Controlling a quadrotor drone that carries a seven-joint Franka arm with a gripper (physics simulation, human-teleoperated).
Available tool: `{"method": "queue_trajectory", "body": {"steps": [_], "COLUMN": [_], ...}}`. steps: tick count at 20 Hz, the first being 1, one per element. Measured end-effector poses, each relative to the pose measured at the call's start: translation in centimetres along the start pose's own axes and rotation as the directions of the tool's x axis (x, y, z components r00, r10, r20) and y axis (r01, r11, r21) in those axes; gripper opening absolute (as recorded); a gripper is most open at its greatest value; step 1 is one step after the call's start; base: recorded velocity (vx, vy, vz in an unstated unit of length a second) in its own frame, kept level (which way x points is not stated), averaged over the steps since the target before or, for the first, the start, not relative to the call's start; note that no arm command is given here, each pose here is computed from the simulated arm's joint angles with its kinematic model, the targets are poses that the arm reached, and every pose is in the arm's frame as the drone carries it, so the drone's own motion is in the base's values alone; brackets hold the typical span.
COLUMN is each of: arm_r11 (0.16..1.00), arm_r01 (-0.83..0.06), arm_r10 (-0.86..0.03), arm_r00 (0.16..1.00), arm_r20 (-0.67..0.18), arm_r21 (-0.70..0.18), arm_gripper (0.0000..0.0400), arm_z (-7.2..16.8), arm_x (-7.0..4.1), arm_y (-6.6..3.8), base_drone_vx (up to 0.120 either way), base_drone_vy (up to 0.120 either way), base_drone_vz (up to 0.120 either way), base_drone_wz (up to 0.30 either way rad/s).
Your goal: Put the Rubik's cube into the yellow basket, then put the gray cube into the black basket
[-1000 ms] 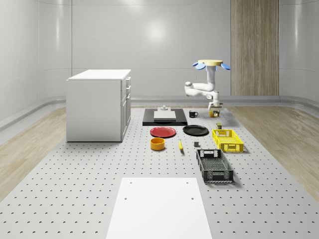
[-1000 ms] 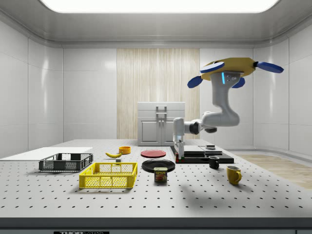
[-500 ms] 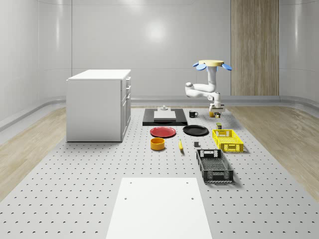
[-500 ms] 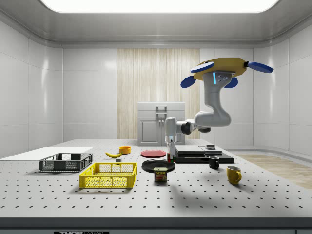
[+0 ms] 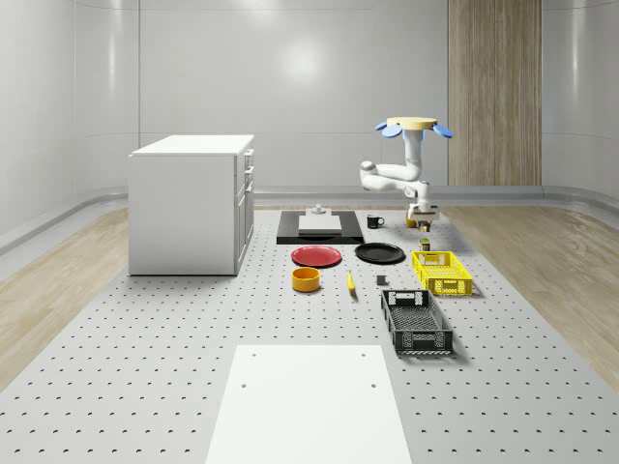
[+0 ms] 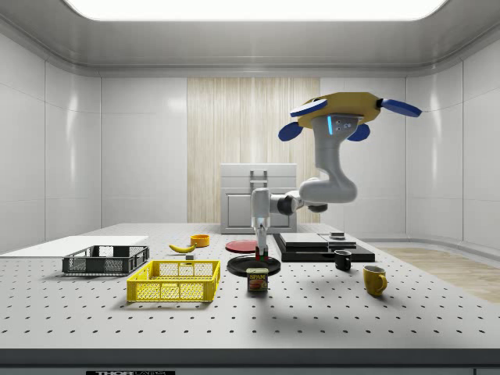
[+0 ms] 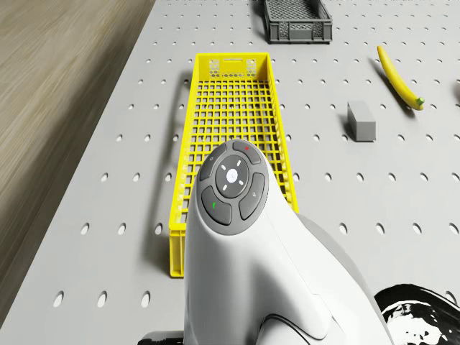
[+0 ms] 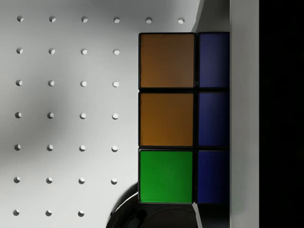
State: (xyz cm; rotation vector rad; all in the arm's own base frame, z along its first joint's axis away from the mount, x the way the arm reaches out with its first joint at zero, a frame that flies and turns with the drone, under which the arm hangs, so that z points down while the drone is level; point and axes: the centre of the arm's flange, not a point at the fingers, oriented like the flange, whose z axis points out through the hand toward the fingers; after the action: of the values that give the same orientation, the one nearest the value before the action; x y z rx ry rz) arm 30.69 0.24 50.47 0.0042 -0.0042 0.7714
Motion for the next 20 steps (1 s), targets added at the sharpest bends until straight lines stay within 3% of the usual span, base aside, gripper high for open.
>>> {"method": "queue_trajectory", "body": {"steps": [17, 20], "arm_r11": [1.0, 1.0], "arm_r01": [0.0, 0.0], "arm_r10": [0.0, 0.0], "arm_r00": [1.0, 1.0], "arm_r20": [0.0, 0.0], "arm_r21": [0.0, 0.0], "arm_gripper": [0.0288, 0.0288], "arm_z": [0.0, 0.0], "arm_x": [0.0, 0.0], "arm_y": [0.0, 0.0], "base_drone_vx": [0.12, 0.12], "base_drone_vy": [0.0, 0.0], "base_drone_vz": [0.0, -0.107], "base_drone_wz": [0.0, 0.0]}}
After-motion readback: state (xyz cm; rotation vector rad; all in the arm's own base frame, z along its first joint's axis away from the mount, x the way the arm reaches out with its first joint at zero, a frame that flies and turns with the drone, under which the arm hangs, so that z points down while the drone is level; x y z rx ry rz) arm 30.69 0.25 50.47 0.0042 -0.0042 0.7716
